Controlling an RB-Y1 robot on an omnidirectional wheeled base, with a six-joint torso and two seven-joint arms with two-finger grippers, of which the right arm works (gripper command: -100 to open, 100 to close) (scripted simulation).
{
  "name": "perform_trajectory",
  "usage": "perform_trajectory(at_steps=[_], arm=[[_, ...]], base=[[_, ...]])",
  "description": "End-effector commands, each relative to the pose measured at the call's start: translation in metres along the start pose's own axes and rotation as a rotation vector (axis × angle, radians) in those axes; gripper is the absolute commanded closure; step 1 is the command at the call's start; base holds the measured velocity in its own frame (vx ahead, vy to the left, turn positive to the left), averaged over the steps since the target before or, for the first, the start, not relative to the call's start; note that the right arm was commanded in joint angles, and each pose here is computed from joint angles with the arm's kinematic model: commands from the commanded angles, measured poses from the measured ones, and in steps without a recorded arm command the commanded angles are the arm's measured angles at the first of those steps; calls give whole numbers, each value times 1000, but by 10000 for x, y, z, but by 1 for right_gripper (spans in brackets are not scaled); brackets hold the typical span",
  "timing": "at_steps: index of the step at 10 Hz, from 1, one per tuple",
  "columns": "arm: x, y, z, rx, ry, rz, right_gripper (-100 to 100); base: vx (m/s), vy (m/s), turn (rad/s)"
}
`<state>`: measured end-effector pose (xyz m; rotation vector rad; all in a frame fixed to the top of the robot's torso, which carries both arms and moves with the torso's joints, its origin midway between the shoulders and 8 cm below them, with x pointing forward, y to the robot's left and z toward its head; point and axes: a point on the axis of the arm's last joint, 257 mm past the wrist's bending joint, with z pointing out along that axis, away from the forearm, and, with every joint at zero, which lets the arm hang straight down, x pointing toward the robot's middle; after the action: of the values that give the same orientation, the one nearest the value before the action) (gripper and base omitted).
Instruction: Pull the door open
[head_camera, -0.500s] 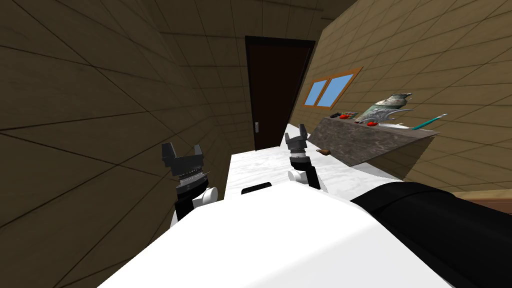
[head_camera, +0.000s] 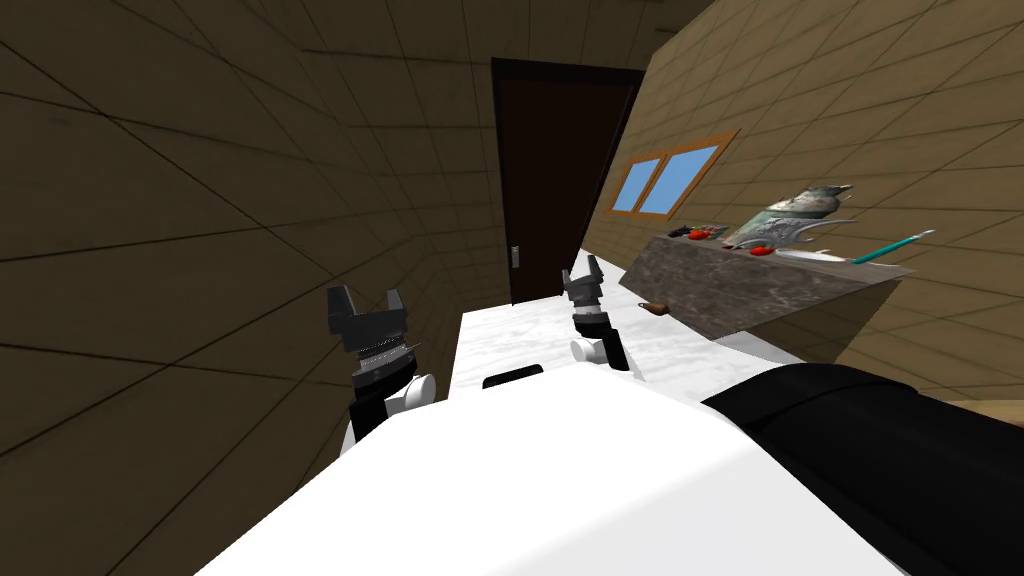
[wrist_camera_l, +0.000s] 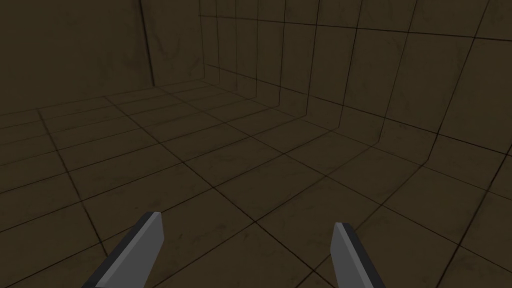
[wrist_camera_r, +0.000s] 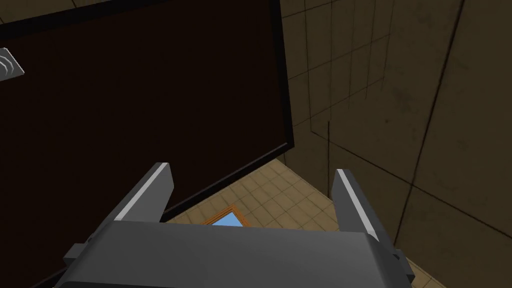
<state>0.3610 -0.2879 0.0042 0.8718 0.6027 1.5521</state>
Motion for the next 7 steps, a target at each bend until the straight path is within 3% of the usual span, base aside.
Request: perform_trajectory(at_steps=[1, 7], arm=[[-1, -141, 7, 23, -1, 77, -100], [-12, -634, 0, 100, -12, 295, -100]], base=[[194, -7, 3], [142, -9, 7]])
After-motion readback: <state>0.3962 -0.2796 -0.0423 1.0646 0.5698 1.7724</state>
